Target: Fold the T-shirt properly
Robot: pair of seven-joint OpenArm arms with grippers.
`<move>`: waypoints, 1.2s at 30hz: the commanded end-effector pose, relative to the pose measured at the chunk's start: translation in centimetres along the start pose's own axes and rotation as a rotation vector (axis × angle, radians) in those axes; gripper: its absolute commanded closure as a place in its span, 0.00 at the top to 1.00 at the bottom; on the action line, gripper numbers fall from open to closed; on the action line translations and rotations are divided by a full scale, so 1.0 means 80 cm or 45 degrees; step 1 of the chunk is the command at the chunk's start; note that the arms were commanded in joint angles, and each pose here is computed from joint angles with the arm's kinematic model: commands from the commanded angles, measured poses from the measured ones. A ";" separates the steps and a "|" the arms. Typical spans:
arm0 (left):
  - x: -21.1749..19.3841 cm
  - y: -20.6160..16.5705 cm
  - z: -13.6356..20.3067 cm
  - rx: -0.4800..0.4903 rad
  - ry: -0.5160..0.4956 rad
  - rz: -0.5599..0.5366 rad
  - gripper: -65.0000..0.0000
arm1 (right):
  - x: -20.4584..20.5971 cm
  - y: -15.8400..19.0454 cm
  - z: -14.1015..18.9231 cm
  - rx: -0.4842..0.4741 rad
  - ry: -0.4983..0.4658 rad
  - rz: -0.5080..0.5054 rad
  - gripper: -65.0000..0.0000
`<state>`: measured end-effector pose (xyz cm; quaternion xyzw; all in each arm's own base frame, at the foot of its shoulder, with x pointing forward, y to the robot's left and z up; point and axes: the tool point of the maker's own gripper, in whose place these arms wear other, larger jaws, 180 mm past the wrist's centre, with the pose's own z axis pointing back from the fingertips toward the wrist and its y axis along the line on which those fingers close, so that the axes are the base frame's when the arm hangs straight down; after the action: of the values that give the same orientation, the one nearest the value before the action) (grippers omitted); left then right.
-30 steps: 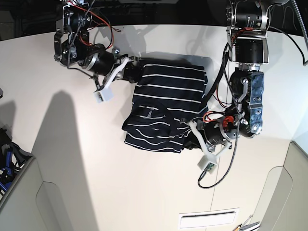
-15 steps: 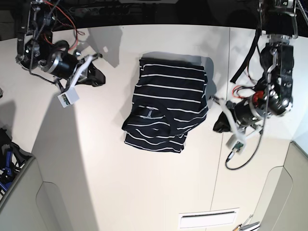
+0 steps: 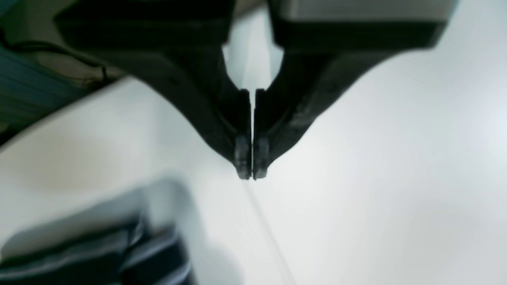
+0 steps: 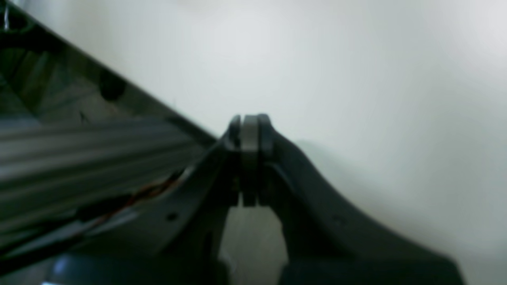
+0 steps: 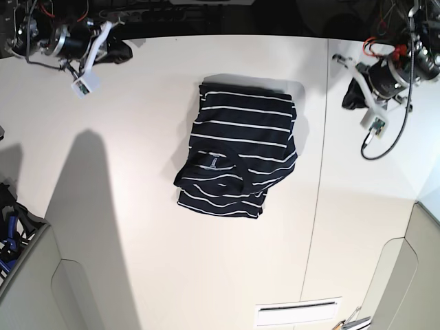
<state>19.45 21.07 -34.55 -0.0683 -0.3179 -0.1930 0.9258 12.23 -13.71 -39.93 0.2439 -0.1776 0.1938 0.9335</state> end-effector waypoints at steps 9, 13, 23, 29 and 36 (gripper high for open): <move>-0.114 -0.039 0.045 -0.104 0.301 0.060 0.02 | -0.070 0.021 0.015 0.047 0.165 -0.058 0.00; -0.157 -0.068 0.067 -0.184 0.416 0.124 0.02 | -0.097 0.031 0.019 0.066 0.224 -0.092 0.00; -0.290 -0.138 0.128 -0.385 0.826 0.247 0.02 | -0.171 0.045 0.029 0.116 0.425 -0.180 0.00; -0.370 -0.182 0.131 -0.464 0.936 0.348 0.02 | -0.239 0.057 0.022 0.211 0.604 -0.241 0.00; -0.434 -0.186 0.090 -0.393 1.052 0.423 0.02 | -0.303 0.045 -0.003 0.224 0.775 -0.164 0.00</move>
<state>-14.88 19.99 -50.69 -0.1685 0.1161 -0.0956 0.9742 -10.46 -16.98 -49.35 0.2660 0.1458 0.2114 0.9291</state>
